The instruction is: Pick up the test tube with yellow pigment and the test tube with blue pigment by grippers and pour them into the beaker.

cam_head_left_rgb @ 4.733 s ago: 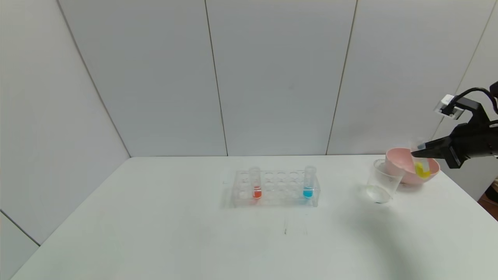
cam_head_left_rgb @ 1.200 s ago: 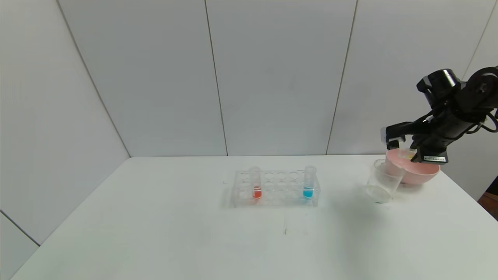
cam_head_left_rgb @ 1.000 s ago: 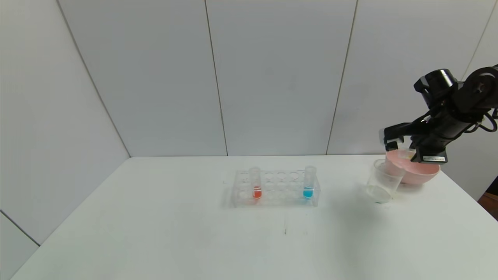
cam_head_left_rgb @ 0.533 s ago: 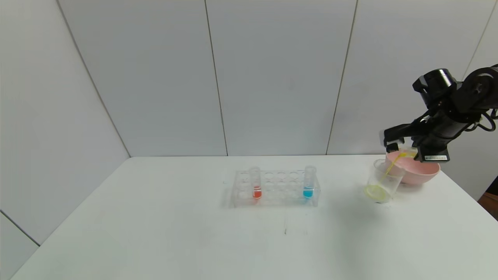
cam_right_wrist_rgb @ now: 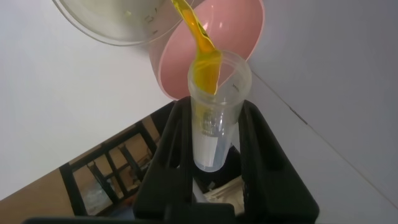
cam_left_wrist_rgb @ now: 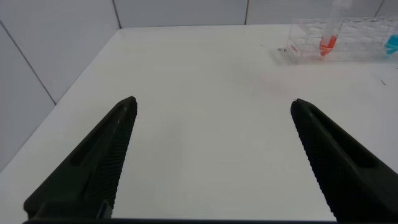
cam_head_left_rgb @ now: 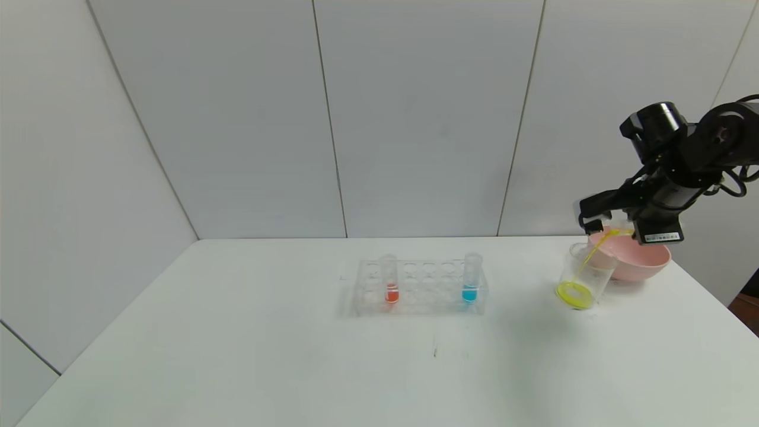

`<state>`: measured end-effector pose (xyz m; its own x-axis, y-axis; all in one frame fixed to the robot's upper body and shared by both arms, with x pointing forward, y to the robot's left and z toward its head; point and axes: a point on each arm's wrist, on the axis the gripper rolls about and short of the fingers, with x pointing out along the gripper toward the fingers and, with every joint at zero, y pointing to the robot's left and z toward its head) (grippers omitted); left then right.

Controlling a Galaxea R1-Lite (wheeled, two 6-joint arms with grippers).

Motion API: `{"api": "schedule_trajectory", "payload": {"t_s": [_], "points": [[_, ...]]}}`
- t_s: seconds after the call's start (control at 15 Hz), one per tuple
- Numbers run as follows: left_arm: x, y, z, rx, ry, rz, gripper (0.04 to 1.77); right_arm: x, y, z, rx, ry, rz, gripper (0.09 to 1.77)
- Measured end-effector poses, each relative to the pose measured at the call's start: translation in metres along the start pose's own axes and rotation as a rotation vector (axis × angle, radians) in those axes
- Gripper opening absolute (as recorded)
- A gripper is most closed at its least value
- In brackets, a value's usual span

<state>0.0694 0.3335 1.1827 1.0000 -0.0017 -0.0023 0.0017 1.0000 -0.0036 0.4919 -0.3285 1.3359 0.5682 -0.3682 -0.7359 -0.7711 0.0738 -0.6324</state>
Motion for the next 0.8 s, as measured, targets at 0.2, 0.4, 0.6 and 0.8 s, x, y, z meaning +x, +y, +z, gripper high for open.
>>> {"api": "schedule_trajectory", "payload": {"t_s": [0.2,0.4,0.6,0.8], "points": [[0.0,0.0,0.0,0.0,0.0,0.0,1.76,-0.0007,0.0,0.0014,-0.01,0.011,-0.004,0.5],[0.0,0.0,-0.0001,0.0,0.0,0.0,1.76,-0.0018,-0.0003,0.003,-0.035,0.053,-0.015,0.5],[0.0,0.0,0.0,0.0,0.0,0.0,1.76,-0.0024,-0.0005,0.0045,-0.047,0.072,-0.021,0.5],[0.0,0.0,0.0,0.001,0.0,0.0,1.76,-0.0036,-0.0005,0.0078,-0.068,0.099,-0.029,0.5]]}}
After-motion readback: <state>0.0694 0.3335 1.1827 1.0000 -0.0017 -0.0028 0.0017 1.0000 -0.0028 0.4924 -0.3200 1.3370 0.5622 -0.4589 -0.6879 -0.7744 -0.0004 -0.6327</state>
